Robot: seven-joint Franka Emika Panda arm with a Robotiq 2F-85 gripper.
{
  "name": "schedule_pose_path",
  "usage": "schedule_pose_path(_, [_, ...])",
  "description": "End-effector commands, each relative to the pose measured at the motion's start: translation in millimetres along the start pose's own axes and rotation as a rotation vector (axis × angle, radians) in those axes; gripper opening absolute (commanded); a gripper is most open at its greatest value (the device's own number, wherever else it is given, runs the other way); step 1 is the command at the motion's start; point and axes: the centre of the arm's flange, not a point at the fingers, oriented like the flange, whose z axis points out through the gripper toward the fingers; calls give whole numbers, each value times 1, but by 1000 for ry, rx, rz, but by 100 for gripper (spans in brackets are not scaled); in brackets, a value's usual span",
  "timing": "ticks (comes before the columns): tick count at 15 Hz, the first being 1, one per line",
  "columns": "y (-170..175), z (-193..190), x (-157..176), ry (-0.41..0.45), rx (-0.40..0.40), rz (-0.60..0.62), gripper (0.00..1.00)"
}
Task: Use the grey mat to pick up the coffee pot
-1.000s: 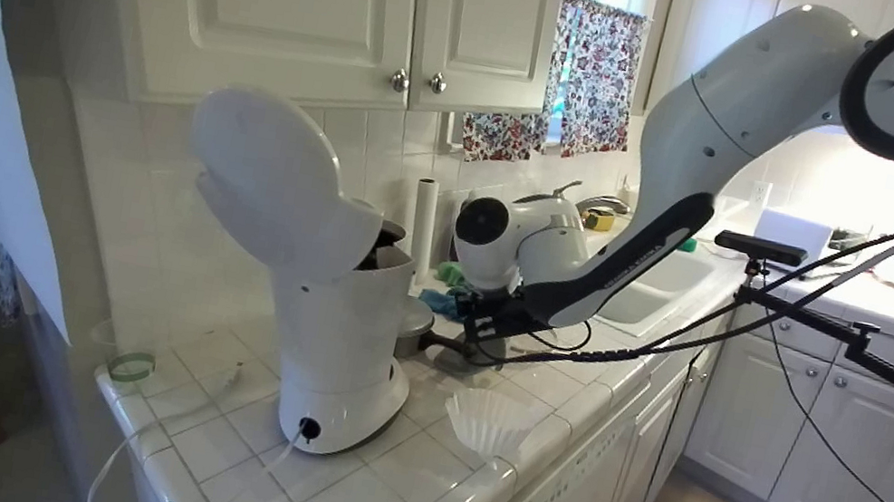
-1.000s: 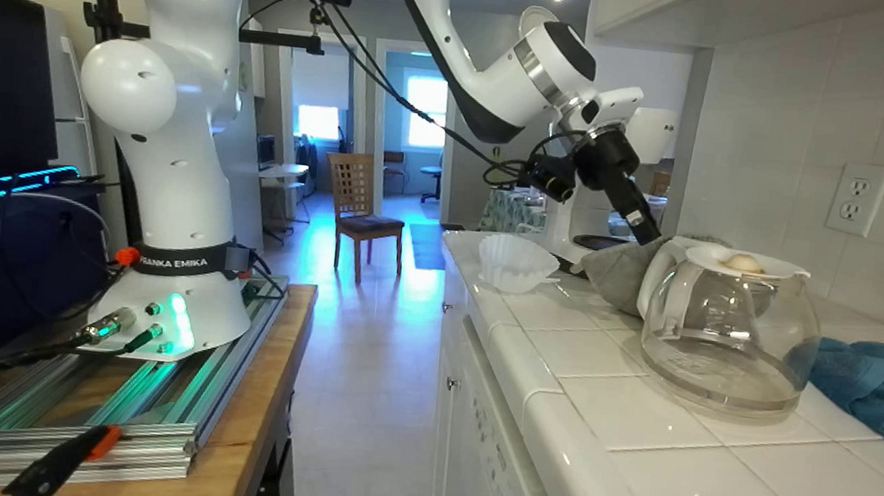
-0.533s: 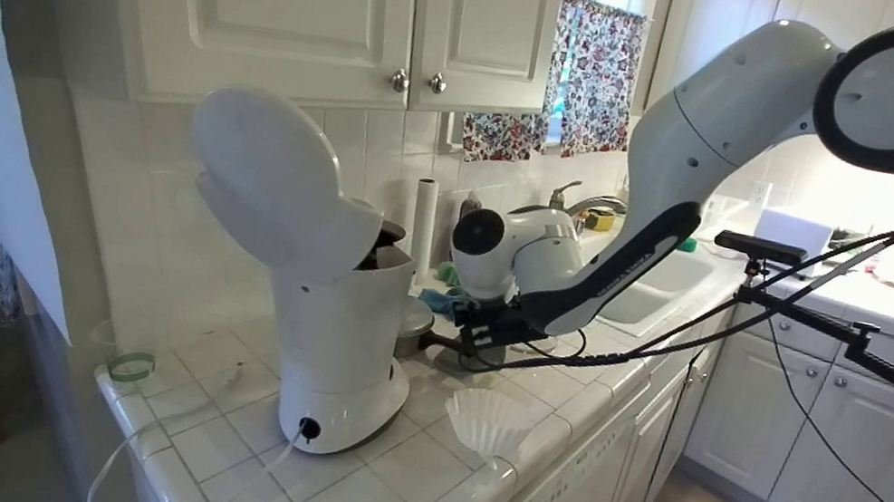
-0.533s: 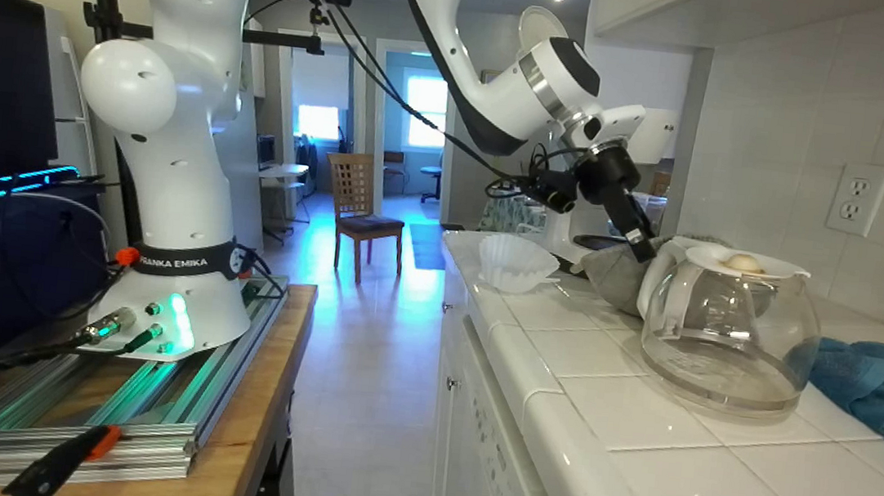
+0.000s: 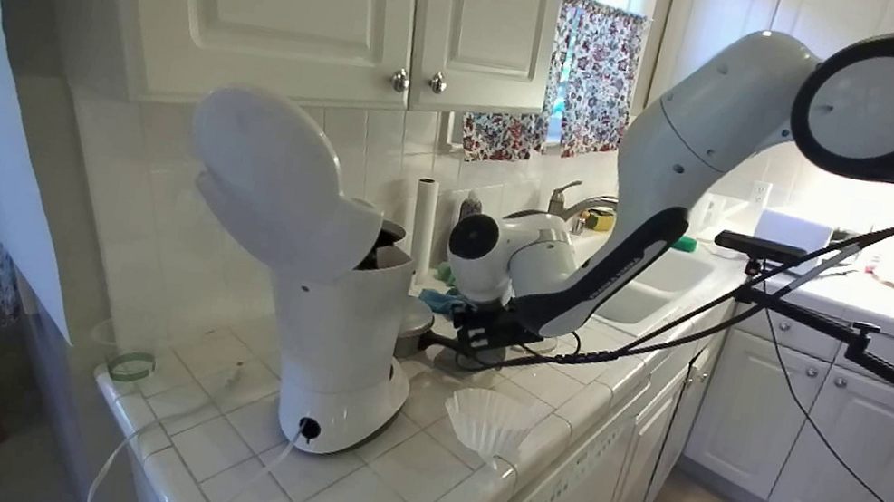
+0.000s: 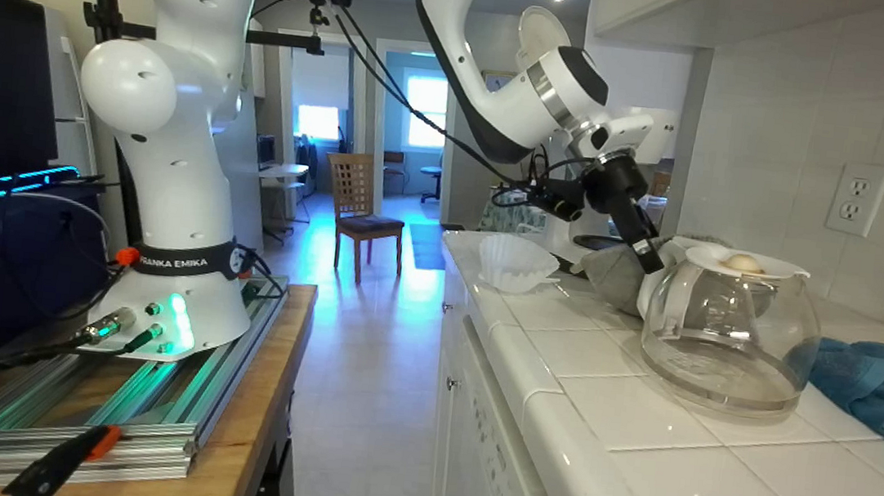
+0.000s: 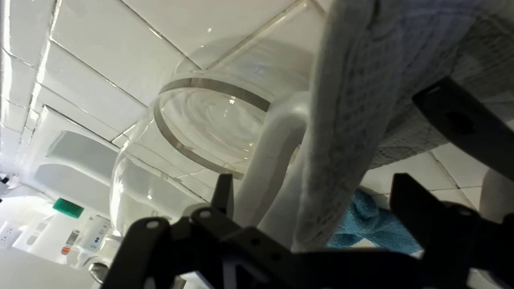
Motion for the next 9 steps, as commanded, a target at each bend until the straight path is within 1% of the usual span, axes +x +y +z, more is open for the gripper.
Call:
schedule_pose_path(1, [-11, 14, 5, 20, 1, 19, 72])
schedule_pose_path(2, [-11, 16, 6, 21, -3, 21, 69])
schedule_pose_path(3, [-12, 17, 6, 19, -4, 22, 69])
schedule_pose_path(7, [-13, 22, 10, 17, -12, 26, 38])
schedule_pose_path(9, [-13, 24, 11, 17, -15, 26, 27])
